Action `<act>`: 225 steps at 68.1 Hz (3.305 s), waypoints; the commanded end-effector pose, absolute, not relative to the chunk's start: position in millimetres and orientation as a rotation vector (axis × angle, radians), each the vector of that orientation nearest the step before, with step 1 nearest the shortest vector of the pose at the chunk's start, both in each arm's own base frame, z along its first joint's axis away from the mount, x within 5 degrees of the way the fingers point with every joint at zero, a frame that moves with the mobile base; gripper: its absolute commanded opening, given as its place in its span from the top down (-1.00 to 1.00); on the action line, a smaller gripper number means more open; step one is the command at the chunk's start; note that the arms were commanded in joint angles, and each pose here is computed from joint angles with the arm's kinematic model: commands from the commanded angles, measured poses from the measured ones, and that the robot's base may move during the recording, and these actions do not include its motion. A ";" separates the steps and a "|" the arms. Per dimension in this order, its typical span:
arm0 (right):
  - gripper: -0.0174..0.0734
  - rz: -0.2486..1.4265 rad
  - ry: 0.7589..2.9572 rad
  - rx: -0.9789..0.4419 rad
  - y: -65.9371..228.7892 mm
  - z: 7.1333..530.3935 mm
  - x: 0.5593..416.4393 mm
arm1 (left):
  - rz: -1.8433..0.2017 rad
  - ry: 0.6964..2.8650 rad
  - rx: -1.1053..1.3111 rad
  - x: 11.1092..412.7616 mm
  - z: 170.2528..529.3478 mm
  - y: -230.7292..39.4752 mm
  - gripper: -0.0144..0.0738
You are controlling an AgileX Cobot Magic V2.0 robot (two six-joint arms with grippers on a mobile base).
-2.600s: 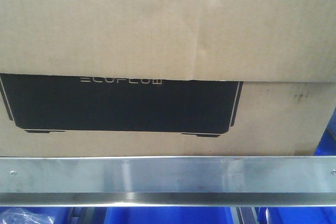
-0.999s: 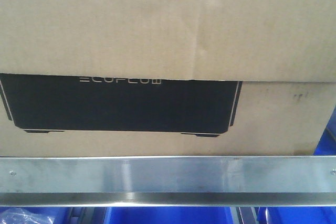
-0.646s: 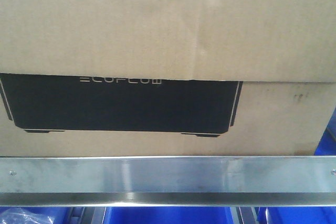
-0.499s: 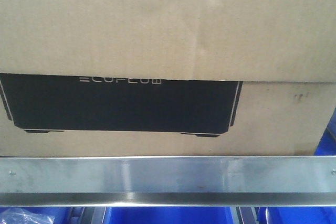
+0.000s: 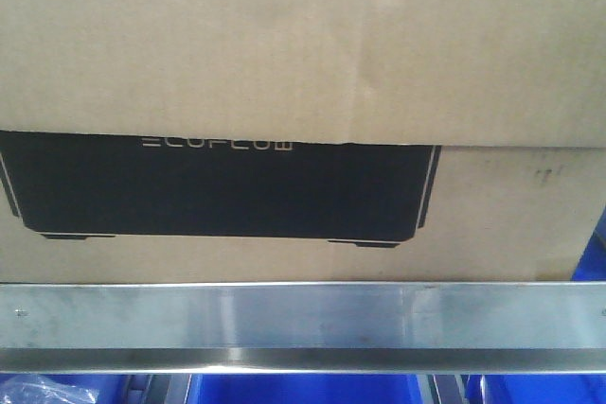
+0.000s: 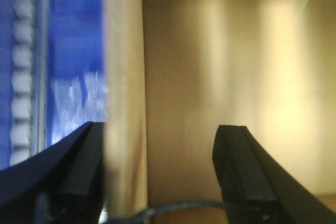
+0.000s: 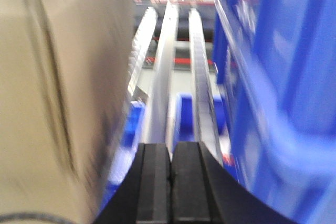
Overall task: Grab box from left shelf to table start
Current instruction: 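Close both grippers on the box side walls, then lift the box with both grippers and pull it off the shelf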
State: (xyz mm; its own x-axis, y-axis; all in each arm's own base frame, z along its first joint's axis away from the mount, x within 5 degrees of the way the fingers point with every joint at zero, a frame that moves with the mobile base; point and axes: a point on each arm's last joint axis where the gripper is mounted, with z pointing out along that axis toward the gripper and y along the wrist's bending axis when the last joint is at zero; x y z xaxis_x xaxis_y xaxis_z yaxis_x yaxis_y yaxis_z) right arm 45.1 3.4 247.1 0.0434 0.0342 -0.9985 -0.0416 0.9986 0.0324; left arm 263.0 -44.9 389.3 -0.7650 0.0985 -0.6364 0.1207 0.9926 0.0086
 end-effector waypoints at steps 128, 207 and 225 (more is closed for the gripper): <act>0.49 0.313 2.455 -0.204 47.1 376.7 292.5 | -0.028 2.420 0.063 256.3 405.2 -28.9 0.85; 0.48 0.443 2.024 -0.152 36.2 397.5 98.4 | -0.272 1.967 0.043 42.0 403.3 -13.8 0.89; 0.48 0.572 1.754 -0.164 36.8 418.2 29.9 | -0.335 1.705 0.056 -23.9 408.6 -8.3 0.89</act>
State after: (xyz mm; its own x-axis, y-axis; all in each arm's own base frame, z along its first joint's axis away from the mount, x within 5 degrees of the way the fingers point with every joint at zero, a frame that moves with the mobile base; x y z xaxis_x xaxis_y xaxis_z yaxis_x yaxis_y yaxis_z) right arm 40.6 37.7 393.0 -0.4663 0.1015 -0.8788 -0.3587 0.8864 0.2927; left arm -3.2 -2.1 386.9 -0.3763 -0.1713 -0.9105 0.0607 0.9761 -0.2088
